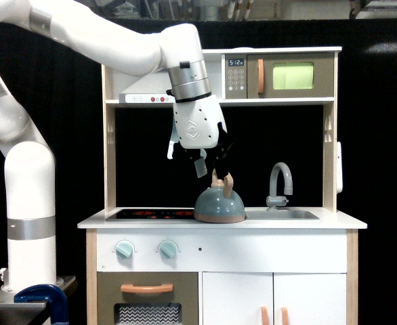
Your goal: Place the teapot on the stove
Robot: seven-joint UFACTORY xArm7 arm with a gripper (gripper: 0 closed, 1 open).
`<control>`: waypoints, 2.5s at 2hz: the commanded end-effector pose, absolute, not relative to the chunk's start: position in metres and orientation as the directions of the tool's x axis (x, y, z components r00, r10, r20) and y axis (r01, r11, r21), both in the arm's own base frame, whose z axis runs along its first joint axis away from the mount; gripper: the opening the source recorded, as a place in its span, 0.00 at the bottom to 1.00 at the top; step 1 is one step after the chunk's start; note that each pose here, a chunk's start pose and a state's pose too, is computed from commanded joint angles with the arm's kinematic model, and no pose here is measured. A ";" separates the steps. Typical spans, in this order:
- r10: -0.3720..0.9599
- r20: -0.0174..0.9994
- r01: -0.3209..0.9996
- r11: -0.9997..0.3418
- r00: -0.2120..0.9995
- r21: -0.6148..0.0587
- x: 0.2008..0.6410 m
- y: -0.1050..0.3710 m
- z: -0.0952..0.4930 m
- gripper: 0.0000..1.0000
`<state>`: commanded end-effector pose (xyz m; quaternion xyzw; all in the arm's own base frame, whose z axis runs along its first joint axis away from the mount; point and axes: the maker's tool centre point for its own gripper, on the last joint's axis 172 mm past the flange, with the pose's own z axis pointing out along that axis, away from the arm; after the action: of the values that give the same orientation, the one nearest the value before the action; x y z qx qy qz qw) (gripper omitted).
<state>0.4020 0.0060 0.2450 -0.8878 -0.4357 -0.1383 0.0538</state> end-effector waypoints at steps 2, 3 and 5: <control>0.966 0.259 0.999 0.013 -0.025 0.051 0.426 0.012 0.228 1.00; 0.708 0.690 0.926 0.344 -0.148 -0.154 0.423 0.025 0.220 1.00; 0.600 0.799 0.947 0.282 -0.047 -0.156 0.427 0.052 0.254 1.00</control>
<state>0.4270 0.0520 0.2540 -0.5595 -0.6911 -0.2145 0.4041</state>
